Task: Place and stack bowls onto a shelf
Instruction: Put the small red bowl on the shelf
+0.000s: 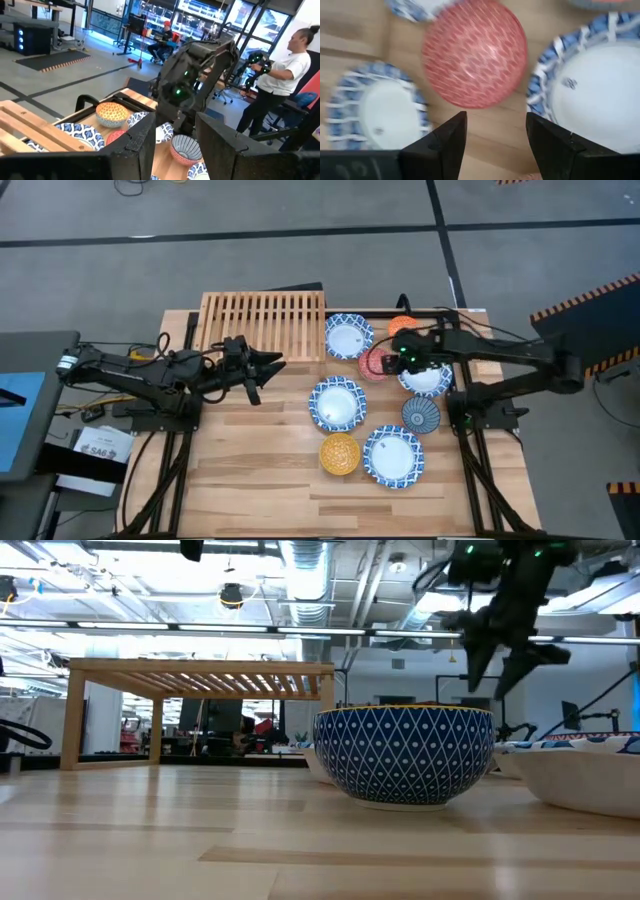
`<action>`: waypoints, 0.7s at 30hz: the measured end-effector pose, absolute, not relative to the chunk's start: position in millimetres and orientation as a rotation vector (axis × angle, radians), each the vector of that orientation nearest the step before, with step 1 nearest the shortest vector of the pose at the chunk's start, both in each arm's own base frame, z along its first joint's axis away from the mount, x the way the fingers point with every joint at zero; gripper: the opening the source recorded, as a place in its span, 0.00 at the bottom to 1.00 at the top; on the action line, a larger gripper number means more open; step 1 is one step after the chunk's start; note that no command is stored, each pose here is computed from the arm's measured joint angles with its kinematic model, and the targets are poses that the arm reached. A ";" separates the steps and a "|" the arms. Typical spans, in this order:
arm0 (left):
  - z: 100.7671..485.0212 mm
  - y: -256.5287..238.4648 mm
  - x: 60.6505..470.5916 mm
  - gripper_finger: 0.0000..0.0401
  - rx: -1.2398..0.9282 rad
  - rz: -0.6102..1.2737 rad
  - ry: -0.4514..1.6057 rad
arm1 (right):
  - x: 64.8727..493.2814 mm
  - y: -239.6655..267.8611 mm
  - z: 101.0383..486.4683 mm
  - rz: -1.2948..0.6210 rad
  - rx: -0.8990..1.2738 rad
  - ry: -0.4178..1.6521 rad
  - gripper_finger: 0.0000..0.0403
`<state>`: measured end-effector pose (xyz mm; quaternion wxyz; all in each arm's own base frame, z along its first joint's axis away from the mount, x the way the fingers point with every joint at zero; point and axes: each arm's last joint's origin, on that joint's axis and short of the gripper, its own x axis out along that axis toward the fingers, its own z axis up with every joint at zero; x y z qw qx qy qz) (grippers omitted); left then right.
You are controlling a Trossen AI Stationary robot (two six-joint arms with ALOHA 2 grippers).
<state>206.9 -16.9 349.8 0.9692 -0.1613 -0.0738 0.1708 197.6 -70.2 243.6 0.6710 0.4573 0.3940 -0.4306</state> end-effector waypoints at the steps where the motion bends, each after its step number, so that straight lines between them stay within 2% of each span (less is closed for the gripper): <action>1: 350.2 -16.8 206.5 0.31 -0.327 0.345 -0.151 | 200.5 -71.7 238.7 -0.984 1.031 0.912 0.57; 11: 347.2 -16.9 206.8 0.31 -0.318 0.349 -0.121 | 225.9 -76.7 206.1 -1.053 1.102 0.991 0.57; 21: 347.5 -16.9 206.8 0.31 -0.319 0.349 -0.123 | 231.4 -79.9 195.6 -1.137 1.180 0.974 0.55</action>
